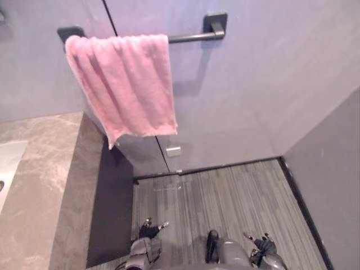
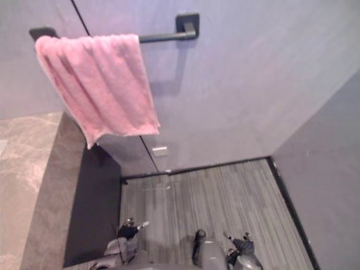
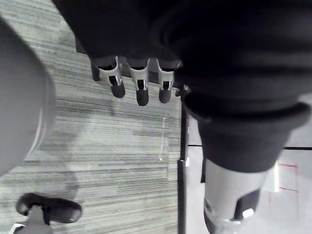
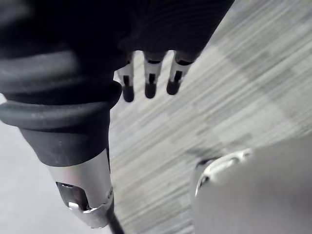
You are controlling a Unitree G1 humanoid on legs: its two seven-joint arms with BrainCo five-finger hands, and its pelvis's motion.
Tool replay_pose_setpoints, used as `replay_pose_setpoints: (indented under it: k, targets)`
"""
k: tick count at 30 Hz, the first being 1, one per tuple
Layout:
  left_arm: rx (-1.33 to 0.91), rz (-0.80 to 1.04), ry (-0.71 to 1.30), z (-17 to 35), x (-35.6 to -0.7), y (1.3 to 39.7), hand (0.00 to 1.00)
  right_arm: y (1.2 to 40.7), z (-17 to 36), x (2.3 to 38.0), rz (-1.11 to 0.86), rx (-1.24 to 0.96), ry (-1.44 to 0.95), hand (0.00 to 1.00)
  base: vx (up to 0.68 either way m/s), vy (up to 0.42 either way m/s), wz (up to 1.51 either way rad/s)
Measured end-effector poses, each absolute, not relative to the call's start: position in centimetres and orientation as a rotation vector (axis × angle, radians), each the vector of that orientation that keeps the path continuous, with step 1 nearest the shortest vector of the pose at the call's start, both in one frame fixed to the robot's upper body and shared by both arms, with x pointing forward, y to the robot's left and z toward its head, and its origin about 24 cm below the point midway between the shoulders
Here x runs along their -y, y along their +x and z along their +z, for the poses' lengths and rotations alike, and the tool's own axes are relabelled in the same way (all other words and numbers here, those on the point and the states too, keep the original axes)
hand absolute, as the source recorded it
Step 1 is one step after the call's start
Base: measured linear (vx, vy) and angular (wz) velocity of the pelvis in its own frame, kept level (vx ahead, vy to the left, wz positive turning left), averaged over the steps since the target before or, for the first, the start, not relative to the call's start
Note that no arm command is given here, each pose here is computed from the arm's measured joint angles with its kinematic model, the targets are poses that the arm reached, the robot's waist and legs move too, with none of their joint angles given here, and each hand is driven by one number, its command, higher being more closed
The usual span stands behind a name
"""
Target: Organize washtable
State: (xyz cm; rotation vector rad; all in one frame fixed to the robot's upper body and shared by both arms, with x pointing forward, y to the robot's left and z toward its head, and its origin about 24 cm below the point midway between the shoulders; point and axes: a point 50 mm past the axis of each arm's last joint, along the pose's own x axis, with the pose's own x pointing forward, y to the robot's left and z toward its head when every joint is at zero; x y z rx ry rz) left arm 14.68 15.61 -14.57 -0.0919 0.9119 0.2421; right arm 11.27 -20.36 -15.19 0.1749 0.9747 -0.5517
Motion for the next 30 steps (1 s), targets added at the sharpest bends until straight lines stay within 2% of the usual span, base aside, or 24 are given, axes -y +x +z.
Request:
replay_pose_setpoints:
  k: [5, 13, 20, 24, 30]
  targets:
    - [-0.899, 0.210, -0.093, -14.4, -15.3, 14.9, 0.00, 11.8, -14.9, 20.5, -0.564, -0.937, 0.194, 0.00, 0.18, 0.022, 0.27]
    - [-0.929, 0.198, -0.037, -14.8, -16.4, 14.1, 0.00, 9.7, -15.7, 19.6, -0.548, -1.021, 0.182, 0.00, 0.20, 0.156, -0.05]
    - [-0.962, 0.158, 0.007, -15.1, -16.8, 13.3, 0.00, 9.6, -15.9, 19.7, -0.511, -1.046, 0.156, 0.00, 0.10, 0.108, -0.01]
    - [-0.987, 0.163, 0.026, -15.4, -17.5, 12.8, 0.00, 9.5, -16.0, 19.4, -0.496, -1.055, 0.151, 0.00, 0.08, -0.078, 0.42]
    - [-1.036, 0.177, 0.005, -15.9, -17.2, 11.4, 0.00, 8.8, -16.1, 20.8, -0.547, -1.076, 0.148, 0.00, 0.08, -0.073, 0.12]
